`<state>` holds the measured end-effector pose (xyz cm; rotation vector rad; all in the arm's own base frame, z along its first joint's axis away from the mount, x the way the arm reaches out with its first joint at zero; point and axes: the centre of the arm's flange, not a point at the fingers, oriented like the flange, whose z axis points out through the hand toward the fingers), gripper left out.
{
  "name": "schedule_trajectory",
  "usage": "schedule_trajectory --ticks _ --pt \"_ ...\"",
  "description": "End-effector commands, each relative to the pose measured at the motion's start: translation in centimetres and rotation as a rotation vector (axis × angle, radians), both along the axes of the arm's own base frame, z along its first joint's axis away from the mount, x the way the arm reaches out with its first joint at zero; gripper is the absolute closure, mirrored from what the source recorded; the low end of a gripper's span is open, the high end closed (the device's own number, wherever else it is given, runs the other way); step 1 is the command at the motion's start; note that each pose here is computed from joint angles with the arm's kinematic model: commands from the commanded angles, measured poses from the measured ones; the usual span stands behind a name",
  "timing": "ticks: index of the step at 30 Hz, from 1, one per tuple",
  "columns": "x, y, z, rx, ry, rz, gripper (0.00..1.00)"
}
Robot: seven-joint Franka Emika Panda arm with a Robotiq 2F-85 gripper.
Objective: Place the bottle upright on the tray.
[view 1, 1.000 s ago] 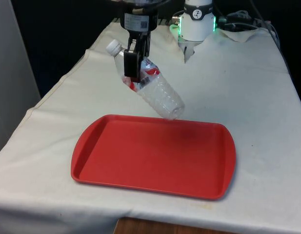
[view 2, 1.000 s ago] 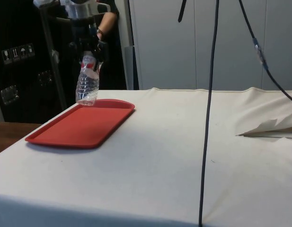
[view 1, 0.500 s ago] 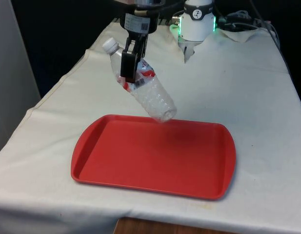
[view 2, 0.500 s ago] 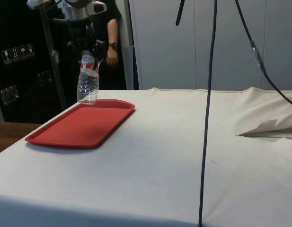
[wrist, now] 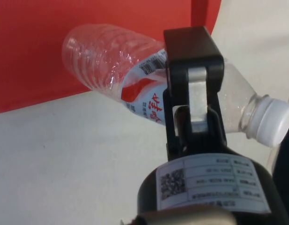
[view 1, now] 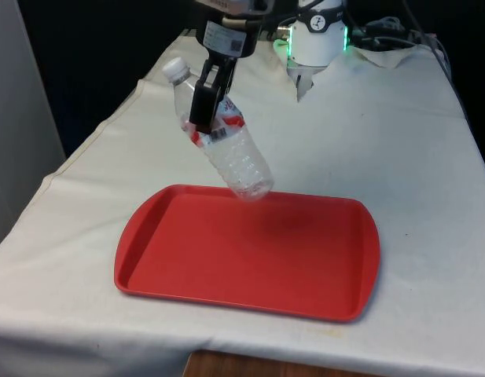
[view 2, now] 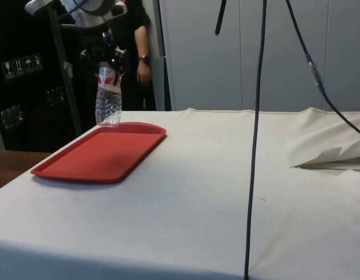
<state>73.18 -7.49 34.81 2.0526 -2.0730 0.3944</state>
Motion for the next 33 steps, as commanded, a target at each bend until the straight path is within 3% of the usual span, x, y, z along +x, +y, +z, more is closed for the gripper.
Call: schedule_trajectory --ticks 1,11,33 --pt "0.1 0.2 -0.1 -0.014 -0.005 -0.009 0.86" --pt "0.3 0.5 -0.7 -0.053 0.001 -0.012 0.86" --pt "1.4 1.8 -2.1 -0.213 -0.017 -0.055 0.86"
